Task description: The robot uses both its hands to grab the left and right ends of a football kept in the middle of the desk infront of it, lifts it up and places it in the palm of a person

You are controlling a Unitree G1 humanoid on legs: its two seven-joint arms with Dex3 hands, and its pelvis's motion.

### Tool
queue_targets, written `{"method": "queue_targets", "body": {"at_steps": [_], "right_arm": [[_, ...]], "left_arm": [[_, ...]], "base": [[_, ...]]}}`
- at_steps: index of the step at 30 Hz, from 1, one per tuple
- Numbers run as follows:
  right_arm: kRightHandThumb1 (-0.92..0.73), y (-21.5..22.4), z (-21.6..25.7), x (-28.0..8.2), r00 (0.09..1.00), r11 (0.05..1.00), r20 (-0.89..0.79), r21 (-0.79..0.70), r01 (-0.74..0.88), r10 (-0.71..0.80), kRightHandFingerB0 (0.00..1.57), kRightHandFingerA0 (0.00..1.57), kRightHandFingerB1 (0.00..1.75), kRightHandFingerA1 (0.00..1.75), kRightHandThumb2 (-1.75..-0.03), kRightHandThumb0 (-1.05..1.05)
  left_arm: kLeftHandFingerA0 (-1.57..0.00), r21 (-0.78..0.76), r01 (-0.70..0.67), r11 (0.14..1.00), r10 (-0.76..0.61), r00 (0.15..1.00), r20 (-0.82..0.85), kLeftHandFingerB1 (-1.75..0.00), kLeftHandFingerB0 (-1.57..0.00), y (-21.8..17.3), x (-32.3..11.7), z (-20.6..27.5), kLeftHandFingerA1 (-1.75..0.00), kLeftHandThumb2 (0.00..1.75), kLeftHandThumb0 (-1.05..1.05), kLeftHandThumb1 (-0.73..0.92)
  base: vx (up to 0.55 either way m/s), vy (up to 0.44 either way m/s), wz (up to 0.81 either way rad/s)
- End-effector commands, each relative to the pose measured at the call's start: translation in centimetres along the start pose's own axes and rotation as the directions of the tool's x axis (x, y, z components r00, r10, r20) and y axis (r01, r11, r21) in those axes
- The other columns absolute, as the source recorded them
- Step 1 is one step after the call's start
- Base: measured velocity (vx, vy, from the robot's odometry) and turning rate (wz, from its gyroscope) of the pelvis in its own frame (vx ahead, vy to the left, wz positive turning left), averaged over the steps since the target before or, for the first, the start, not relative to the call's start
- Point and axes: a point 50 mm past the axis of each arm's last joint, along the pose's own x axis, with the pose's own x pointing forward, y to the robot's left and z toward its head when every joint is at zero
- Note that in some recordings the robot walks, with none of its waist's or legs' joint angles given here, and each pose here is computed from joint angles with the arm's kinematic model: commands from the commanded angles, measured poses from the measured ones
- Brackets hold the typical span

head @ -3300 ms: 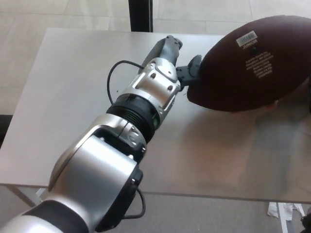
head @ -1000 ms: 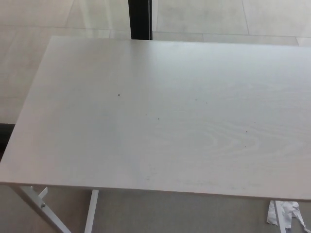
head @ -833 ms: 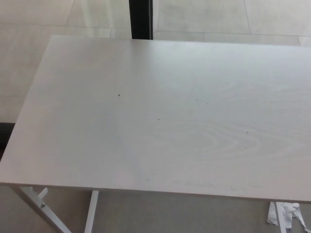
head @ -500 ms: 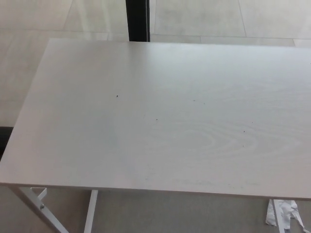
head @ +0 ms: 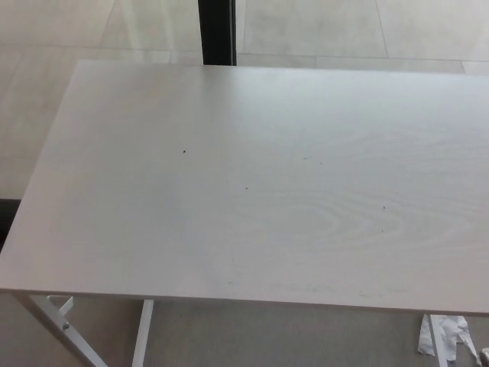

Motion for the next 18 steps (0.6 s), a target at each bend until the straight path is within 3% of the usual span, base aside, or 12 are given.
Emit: {"method": "queue_targets", "body": {"at_steps": [1, 2, 3, 4, 5, 7, 10, 11, 12, 16, 17, 18], "right_arm": [[-0.39, -0.37, 1.90, 0.06, 0.984, 0.995, 0.158, -0.062, -0.077, 0.086, 0.37, 1.08, 0.54, 1.04, -0.83, -0.61], [-0.39, -0.39, 1.89, 0.07, 0.983, 0.995, 0.160, -0.063, -0.078, 0.087, 0.37, 1.08, 0.54, 1.04, -0.83, -0.61], [-0.50, -0.39, 1.86, 0.23, 0.984, 0.997, 0.160, -0.043, -0.068, 0.074, 0.46, 1.14, 0.43, 0.96, -0.56, -0.53], [-0.38, -0.41, 1.84, 0.25, 0.984, 0.998, 0.167, -0.040, -0.058, 0.064, 0.43, 1.24, 0.54, 1.26, -0.75, -0.57], [-0.47, -0.77, 1.33, 0.06, 0.985, 0.998, 0.166, -0.031, -0.048, 0.053, 0.49, 1.27, 0.46, 1.22, -0.54, -0.47], [-0.44, -0.82, 1.17, -0.06, 0.983, 0.998, 0.174, -0.023, -0.058, 0.061, 0.47, 0.97, 0.47, 0.70, -0.55, -0.47], [-0.45, -0.52, 1.34, -0.02, 0.977, 0.996, 0.199, -0.055, -0.064, 0.074, 0.40, 0.77, 0.46, 0.57, -0.54, -0.51], [-0.44, -0.51, 1.35, -0.04, 0.977, 0.996, 0.202, -0.058, -0.066, 0.076, 0.37, 1.07, 0.49, 0.91, -0.54, -0.55], [-0.37, -0.46, 1.46, -0.03, 0.977, 0.995, 0.199, -0.075, -0.065, 0.079, 0.29, 1.30, 0.55, 1.35, -0.76, -0.64], [-0.40, -0.46, 1.55, 0.16, 0.980, 0.992, 0.183, -0.110, -0.059, 0.078, 0.25, 1.32, 0.53, 1.42, -0.77, -0.68], [-0.42, -0.49, 1.54, 0.20, 0.981, 0.990, 0.175, -0.129, -0.058, 0.081, 0.23, 1.27, 0.53, 1.38, -0.79, -0.69], [-0.53, -0.62, 1.52, 0.19, 0.981, 0.987, 0.173, -0.146, -0.061, 0.086, 0.27, 1.28, 0.48, 1.31, -0.57, -0.69]], "left_arm": [[-0.68, -0.023, 0.039, 0.999, -0.036, 0.992, 0.119, -0.41, -0.56, 0.14, -0.08, 2.30, -0.52, 0.58, -0.63, 0.57], [-0.68, -0.023, 0.039, 0.999, -0.036, 0.992, 0.119, -0.41, -0.56, 0.14, -0.08, 2.31, -0.52, 0.58, -0.63, 0.57], [-0.71, -0.008, 0.052, 0.999, -0.050, 0.989, 0.136, -0.42, -0.60, 0.19, -0.16, 2.31, -0.53, 0.58, -0.62, 0.57], [-0.71, 0.008, 0.049, 0.999, -0.050, 0.989, 0.138, -0.42, -0.62, 0.23, -0.15, 2.37, -0.53, 0.57, -0.62, 0.54], [-0.75, 0.020, 0.030, 0.999, -0.032, 0.989, 0.142, -0.43, -0.65, 0.43, -0.35, 2.44, -0.53, 0.56, -0.61, 0.51], [-0.75, 0.029, 0.004, 1.000, -0.009, 0.987, 0.161, -0.46, -0.66, 0.51, -0.43, 2.55, -0.54, 0.59, -0.59, 0.43], [-0.83, 0.007, -0.024, 1.000, 0.023, 0.986, 0.166, -0.44, -0.68, 0.54, -0.04, 2.82, -0.49, 0.54, -0.52, 0.42], [-0.84, 0.011, -0.026, 1.000, 0.023, 0.985, 0.170, -0.45, -0.70, 0.56, -0.03, 2.83, -0.49, 0.54, -0.50, 0.43], [-0.86, 0.012, -0.029, 1.000, 0.026, 0.984, 0.175, -0.47, -0.78, 0.49, 0.12, 2.92, -0.48, 0.55, -0.48, 0.43], [-0.89, 0.000, -0.027, 1.000, 0.027, 0.983, 0.184, -0.48, -0.79, 0.35, 0.34, 2.98, -0.49, 0.54, -0.47, 0.44], [-0.90, 0.011, -0.025, 1.000, 0.022, 0.982, 0.187, -0.46, -0.69, 0.32, 0.27, 2.94, -0.48, 0.55, -0.51, 0.44], [-0.89, 0.005, -0.019, 1.000, 0.018, 0.982, 0.189, -0.47, -0.70, 0.33, 0.22, 2.76, -0.49, 0.54, -0.51, 0.45]], "base": [[0.00, 0.000, 0.00], [0.00, 0.000, 0.00], [0.00, 0.000, 0.00], [0.00, 0.000, 0.00], [0.00, 0.000, 0.00], [0.00, 0.000, 0.00], [0.00, 0.000, 0.00], [0.00, 0.000, 0.00], [0.00, 0.000, 0.00], [0.00, 0.000, 0.00], [0.00, 0.000, 0.00], [0.00, 0.000, 0.00]]}}
